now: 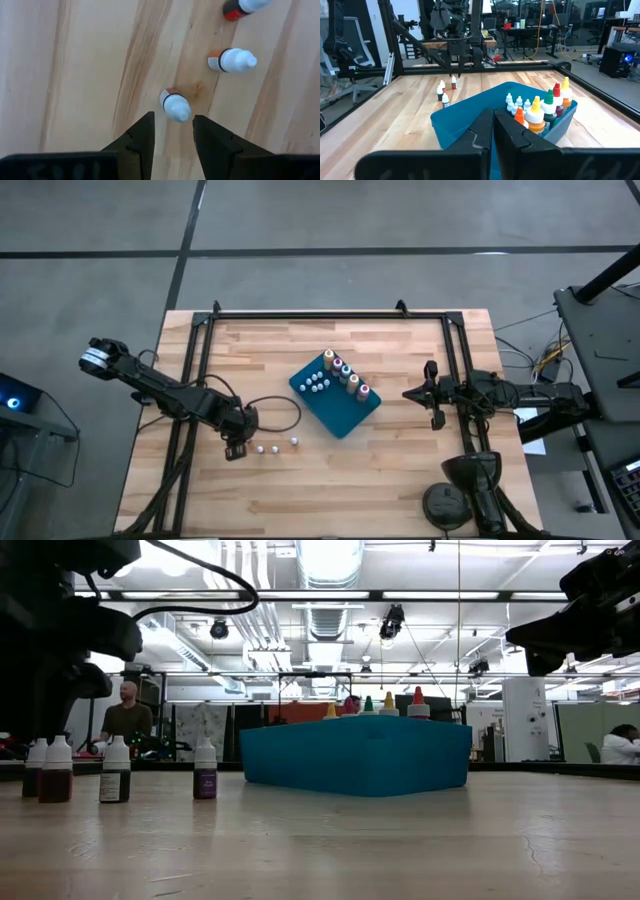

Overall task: Pick & Place food coloring
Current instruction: Put the red food coloring bottle into the blue bin

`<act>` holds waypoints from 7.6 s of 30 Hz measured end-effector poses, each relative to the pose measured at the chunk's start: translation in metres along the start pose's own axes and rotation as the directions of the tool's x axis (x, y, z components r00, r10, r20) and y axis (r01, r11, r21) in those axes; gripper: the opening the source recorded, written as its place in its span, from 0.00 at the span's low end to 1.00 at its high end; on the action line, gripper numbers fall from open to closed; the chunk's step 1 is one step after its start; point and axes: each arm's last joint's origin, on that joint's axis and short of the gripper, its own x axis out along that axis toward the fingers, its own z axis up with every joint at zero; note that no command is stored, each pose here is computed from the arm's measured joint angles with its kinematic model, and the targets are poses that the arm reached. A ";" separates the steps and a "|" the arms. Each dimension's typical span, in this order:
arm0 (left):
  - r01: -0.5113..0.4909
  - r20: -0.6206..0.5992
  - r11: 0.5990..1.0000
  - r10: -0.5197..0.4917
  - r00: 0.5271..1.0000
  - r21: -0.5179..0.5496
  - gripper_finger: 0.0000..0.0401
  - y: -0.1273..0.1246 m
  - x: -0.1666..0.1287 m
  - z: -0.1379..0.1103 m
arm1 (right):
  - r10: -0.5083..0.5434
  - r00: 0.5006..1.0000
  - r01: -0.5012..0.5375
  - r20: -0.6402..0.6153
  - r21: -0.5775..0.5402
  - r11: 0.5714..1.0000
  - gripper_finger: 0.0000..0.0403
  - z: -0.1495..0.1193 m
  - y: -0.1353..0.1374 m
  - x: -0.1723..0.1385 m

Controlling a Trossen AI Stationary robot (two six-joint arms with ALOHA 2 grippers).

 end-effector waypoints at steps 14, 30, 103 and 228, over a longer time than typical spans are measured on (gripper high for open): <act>0.023 0.021 0.980 -0.019 1.000 -0.199 0.26 -0.002 0.000 0.002 | 0.000 1.000 0.000 0.000 0.000 1.000 0.02 0.000 0.000 0.000; -0.026 -0.035 0.967 0.018 0.999 -0.253 0.26 -0.005 0.013 0.009 | 0.000 1.000 0.000 0.000 -0.001 1.000 0.02 0.000 0.000 0.000; -0.081 -0.034 0.995 0.080 0.996 -0.052 0.10 0.030 -0.046 0.137 | 0.000 1.000 0.000 0.000 0.002 1.000 0.02 0.000 0.000 0.000; -0.140 0.019 0.987 0.142 0.990 -0.074 0.16 0.074 0.026 0.225 | 0.000 1.000 0.000 0.000 0.000 1.000 0.02 0.000 0.000 0.000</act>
